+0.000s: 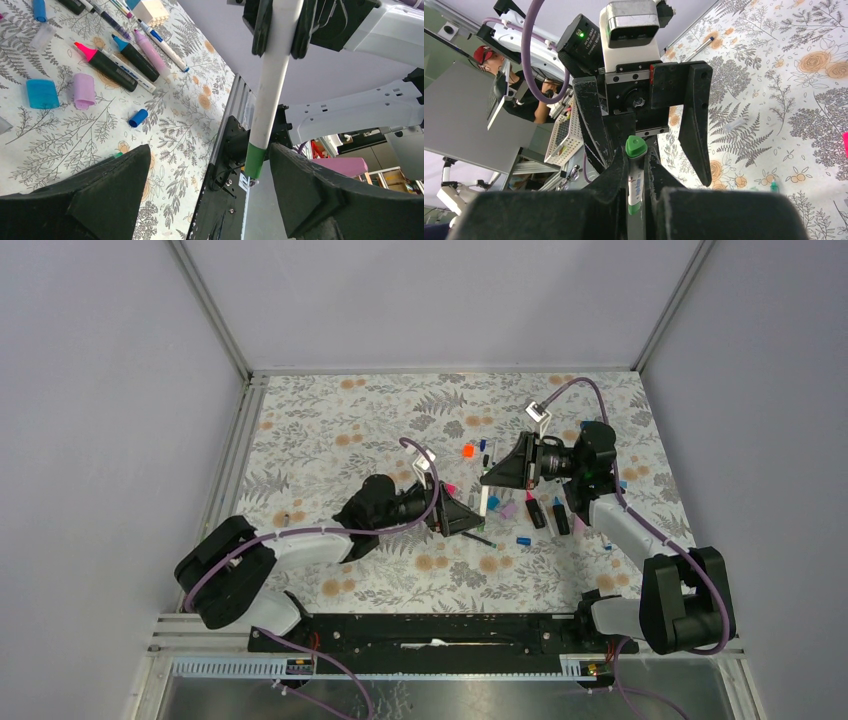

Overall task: Open the pen caps
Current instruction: Pick up the pen from the center of the board.

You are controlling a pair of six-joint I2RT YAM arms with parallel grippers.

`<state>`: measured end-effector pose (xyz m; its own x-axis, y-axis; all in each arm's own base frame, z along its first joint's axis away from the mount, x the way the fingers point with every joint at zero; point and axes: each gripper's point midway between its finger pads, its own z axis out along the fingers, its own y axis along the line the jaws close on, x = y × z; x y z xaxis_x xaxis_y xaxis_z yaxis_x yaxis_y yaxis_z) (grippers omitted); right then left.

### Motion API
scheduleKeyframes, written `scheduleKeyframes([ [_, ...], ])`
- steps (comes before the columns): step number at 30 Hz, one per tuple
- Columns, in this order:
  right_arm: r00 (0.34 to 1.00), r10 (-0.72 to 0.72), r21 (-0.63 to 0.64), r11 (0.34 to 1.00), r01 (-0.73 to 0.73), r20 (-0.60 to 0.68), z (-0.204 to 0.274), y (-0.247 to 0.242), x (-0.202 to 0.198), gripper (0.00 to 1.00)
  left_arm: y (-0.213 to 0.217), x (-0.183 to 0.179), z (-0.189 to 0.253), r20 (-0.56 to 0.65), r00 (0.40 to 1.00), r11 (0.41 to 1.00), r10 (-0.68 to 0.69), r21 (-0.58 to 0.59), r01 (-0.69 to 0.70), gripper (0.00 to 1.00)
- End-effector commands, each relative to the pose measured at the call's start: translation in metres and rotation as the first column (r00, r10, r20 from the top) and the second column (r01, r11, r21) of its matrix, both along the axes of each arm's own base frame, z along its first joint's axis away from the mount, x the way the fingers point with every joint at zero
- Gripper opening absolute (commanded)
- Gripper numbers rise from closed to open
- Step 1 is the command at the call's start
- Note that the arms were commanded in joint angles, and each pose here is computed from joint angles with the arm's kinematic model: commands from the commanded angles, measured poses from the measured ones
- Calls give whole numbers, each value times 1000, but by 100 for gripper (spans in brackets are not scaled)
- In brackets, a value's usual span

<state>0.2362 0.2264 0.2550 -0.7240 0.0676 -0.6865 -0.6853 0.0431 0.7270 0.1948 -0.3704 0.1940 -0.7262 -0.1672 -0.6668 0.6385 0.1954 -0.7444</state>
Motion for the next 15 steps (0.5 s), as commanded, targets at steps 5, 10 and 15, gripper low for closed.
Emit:
scheduleKeyframes([
  [5, 997, -15, 10, 1000, 14, 71, 8, -4, 5, 0, -10, 1, 25, 25, 999, 997, -24, -70, 26, 87],
  [10, 997, -16, 10, 1000, 16, 70, 8, -4, 5, 0, -13, 1, 24, 12, 999, 997, -30, -72, 31, 73],
  [15, 998, -21, 7, 1000, 21, 62, 6, -4, 7, 0, -17, -2, 27, -6, 998, 994, -61, -94, 61, 65],
])
